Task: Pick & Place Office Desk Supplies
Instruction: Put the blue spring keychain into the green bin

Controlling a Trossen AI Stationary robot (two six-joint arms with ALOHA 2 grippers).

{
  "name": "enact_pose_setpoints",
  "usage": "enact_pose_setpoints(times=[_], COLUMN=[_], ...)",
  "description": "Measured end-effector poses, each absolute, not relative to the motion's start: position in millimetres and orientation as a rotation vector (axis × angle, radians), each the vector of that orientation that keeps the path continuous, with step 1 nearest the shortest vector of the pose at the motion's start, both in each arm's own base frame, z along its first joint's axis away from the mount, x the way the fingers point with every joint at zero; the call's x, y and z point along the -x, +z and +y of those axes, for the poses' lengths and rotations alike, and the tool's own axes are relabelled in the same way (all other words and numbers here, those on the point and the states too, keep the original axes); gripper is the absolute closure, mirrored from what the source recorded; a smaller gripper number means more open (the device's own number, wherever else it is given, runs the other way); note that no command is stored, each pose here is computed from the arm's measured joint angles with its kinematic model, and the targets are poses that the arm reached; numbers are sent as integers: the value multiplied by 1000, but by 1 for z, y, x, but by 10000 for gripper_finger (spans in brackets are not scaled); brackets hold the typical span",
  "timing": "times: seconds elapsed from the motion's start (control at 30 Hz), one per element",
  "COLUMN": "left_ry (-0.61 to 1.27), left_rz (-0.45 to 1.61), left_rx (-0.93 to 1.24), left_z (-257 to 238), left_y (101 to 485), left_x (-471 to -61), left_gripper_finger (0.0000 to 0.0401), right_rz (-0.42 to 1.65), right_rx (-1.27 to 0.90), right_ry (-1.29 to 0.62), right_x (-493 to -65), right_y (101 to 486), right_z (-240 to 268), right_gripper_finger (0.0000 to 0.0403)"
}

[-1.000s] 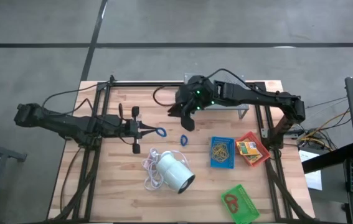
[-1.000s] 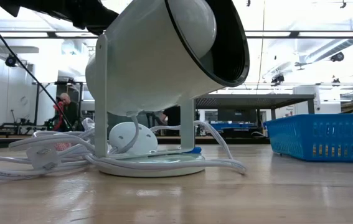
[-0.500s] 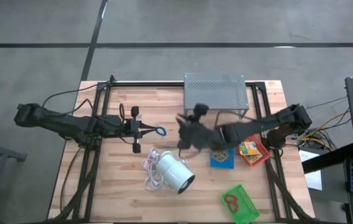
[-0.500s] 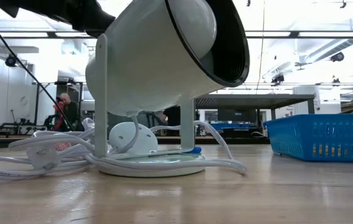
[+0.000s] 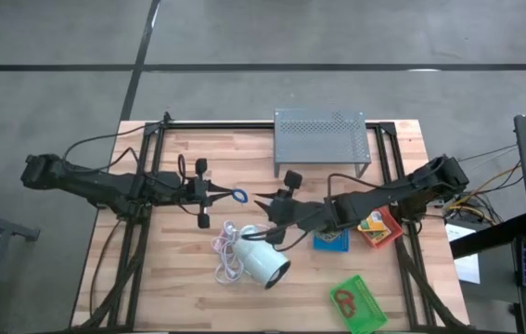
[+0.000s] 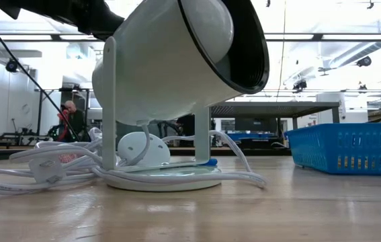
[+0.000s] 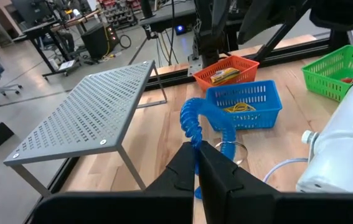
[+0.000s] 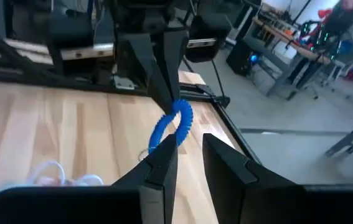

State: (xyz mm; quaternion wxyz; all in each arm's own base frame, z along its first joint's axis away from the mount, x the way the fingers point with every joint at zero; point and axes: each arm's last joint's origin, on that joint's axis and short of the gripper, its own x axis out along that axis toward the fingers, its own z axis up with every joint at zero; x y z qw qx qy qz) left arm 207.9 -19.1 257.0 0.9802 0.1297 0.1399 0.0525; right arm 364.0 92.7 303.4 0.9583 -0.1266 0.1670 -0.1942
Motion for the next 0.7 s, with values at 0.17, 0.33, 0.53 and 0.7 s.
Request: enact_pose_setpoints(times=[0.17,0.33,0.53,0.7], left_ry=[106,106,106,106], left_rz=[275,274,272,274], left_rx=[-260,-260,-262,-263], left_z=[-19,-19,-19,-19], left_y=[258,258,258,258], left_x=[-208,-208,-208,-208], left_gripper_finger=[393,393,393,393], right_rz=[374,366,352,367], right_rx=[376,364,278,288], right_ry=[-377,-378,-401,-392], right_x=[-363,-364,-364,-364], right_y=[296,298,298,294], right_z=[91,91,88,88], right_gripper_finger=[330,330,322,297])
